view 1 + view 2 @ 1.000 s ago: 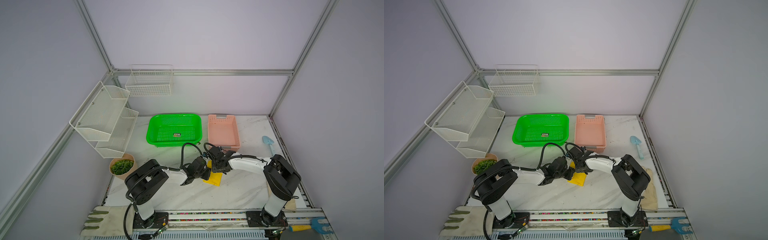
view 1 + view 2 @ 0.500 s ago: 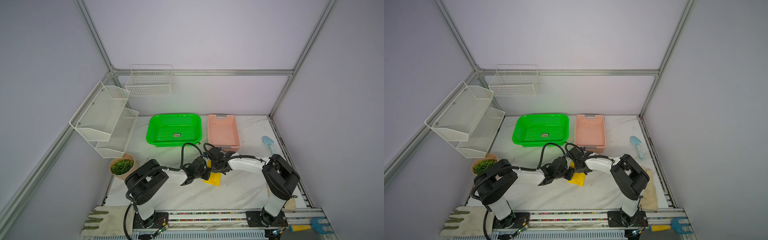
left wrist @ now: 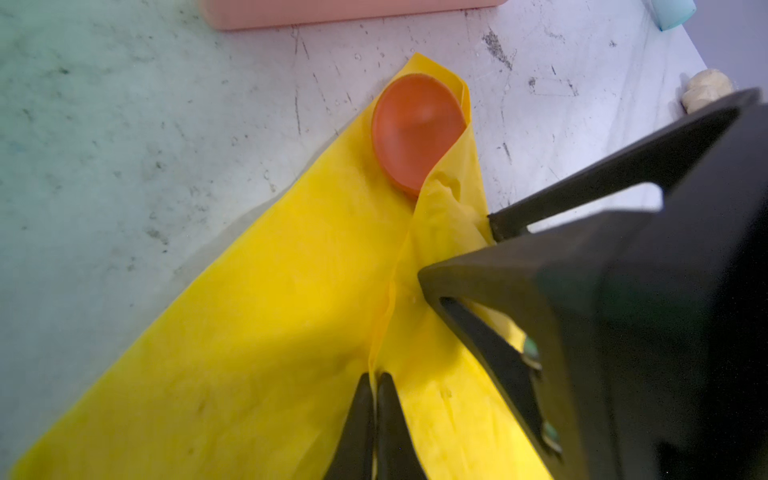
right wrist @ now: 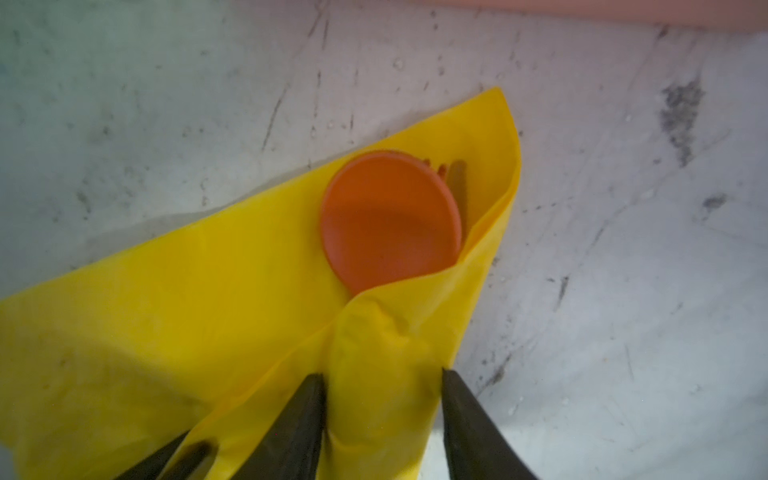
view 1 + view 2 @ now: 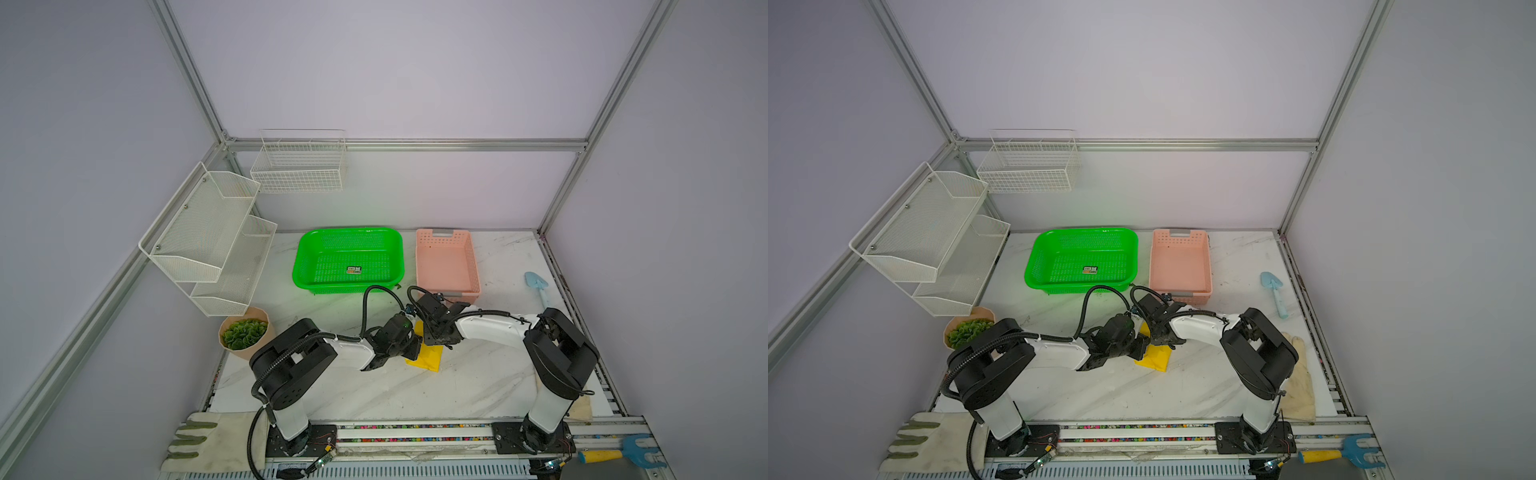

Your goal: Place the utensils on the paper napkin and roll it up

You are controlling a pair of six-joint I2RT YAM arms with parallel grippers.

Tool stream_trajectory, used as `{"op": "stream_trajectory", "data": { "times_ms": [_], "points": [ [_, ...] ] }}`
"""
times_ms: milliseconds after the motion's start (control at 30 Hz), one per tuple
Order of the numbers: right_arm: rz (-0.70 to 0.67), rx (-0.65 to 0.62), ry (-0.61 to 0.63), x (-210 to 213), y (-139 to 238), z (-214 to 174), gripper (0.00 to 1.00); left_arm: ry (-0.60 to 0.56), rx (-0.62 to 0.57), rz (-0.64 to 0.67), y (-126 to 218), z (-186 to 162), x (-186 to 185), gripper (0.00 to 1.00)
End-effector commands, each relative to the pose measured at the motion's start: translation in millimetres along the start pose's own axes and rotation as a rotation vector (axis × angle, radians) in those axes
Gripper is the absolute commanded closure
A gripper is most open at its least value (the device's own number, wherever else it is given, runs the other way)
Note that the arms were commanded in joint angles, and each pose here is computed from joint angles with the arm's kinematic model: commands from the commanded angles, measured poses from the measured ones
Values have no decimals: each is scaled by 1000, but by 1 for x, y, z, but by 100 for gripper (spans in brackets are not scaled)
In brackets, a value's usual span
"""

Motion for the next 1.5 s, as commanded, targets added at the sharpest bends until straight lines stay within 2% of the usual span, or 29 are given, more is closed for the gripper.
{"op": "stream_trajectory", "data": {
  "times_ms": [0,333,467,533,633,700,733,767,800,967,1467],
  "points": [
    [-29,-3,-2,-6,13,3,47,18,25,77,1,-3,10,100],
    [-3,-28,-20,-5,19,7,46,16,18,76,2,-1,8,100],
    [35,-107,-61,-9,41,15,47,14,15,82,4,-1,9,100],
    [87,-151,-67,-8,53,19,50,14,14,83,5,-1,9,100],
    [177,-182,-55,-2,60,22,65,15,11,82,5,-1,9,100],
    [230,-151,-35,6,53,20,86,16,10,81,5,0,8,100],
    [250,-138,-30,9,50,19,92,15,10,80,5,0,8,100],
    [278,-120,-23,13,45,17,98,15,10,78,5,0,8,100],
    [300,-105,-19,16,41,15,100,16,10,77,5,0,8,100],
    [339,-62,-7,22,25,6,100,19,8,75,6,1,7,100],
    [307,11,-1,23,-16,-12,100,17,2,64,12,1,6,100]
  ]
}}
Point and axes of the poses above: each gripper's point midway between its finger pads, its own y axis back along the fingers, its own x axis along the line the jaws close on, z = x × y, the point moved 8 cm from there along y, back along the fingers, and after that the axes turned 12 degrees about y, right-handed, at the moved point
